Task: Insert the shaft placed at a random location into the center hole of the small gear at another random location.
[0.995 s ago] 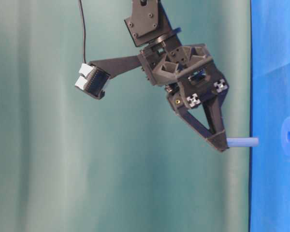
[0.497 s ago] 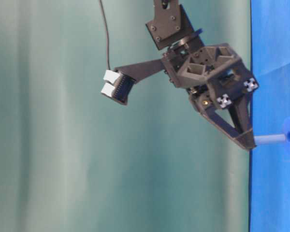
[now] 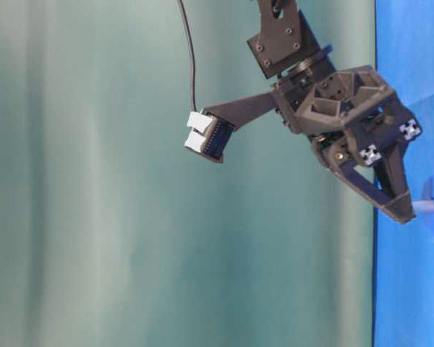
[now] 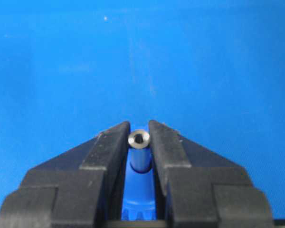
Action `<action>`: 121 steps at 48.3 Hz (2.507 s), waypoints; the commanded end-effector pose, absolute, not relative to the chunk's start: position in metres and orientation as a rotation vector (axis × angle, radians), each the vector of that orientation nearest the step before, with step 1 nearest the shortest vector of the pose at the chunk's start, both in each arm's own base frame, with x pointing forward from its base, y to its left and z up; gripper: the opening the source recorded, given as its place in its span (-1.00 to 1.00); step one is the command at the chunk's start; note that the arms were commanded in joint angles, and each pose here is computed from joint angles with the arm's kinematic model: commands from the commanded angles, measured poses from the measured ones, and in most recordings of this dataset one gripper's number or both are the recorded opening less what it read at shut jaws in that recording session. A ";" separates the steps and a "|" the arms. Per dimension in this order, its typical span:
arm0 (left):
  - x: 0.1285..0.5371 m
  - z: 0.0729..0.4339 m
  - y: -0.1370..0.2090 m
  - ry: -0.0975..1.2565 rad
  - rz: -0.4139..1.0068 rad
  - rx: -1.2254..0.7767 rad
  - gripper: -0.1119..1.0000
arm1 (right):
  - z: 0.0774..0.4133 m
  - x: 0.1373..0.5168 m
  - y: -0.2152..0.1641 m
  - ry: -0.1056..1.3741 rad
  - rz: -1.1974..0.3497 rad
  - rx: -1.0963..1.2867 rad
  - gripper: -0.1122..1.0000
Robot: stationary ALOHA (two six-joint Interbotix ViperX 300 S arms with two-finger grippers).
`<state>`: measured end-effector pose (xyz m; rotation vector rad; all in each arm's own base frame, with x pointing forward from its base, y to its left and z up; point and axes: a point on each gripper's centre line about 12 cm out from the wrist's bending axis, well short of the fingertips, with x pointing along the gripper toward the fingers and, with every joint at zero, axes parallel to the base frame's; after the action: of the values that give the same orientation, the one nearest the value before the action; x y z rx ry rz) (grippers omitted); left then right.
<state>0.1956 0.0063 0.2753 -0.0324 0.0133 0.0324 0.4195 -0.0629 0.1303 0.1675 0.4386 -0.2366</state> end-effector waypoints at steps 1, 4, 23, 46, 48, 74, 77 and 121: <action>0.197 0.278 0.007 0.004 0.035 -0.031 -0.80 | 0.139 0.422 -0.062 0.408 -0.234 0.165 -0.72; 0.197 0.278 0.007 0.006 0.035 -0.031 -0.80 | 0.138 0.421 -0.063 0.413 -0.235 0.164 -0.72; 0.197 0.278 0.007 0.006 0.035 -0.029 -0.80 | 0.119 0.423 -0.061 0.445 -0.242 0.174 -0.72; 0.196 0.277 0.007 0.007 0.035 -0.031 -0.80 | 0.117 0.422 -0.059 0.459 -0.237 0.176 -0.72; 0.196 0.277 0.007 0.007 0.035 -0.029 -0.80 | 0.118 0.423 -0.059 0.457 -0.237 0.176 -0.72; 0.196 0.276 0.007 0.010 0.033 -0.031 -0.80 | 0.123 0.422 -0.059 0.444 -0.244 0.191 0.81; 0.196 0.275 0.007 0.012 0.034 -0.032 -0.80 | 0.128 0.422 -0.059 0.433 -0.243 0.190 0.76; 0.196 0.274 0.007 0.015 0.033 -0.031 -0.80 | 0.211 0.401 -0.053 0.319 -0.202 0.154 0.74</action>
<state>0.1948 0.0063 0.2703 -0.0342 0.0255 0.0326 0.4029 -0.0545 0.1973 0.1561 0.3522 -0.2065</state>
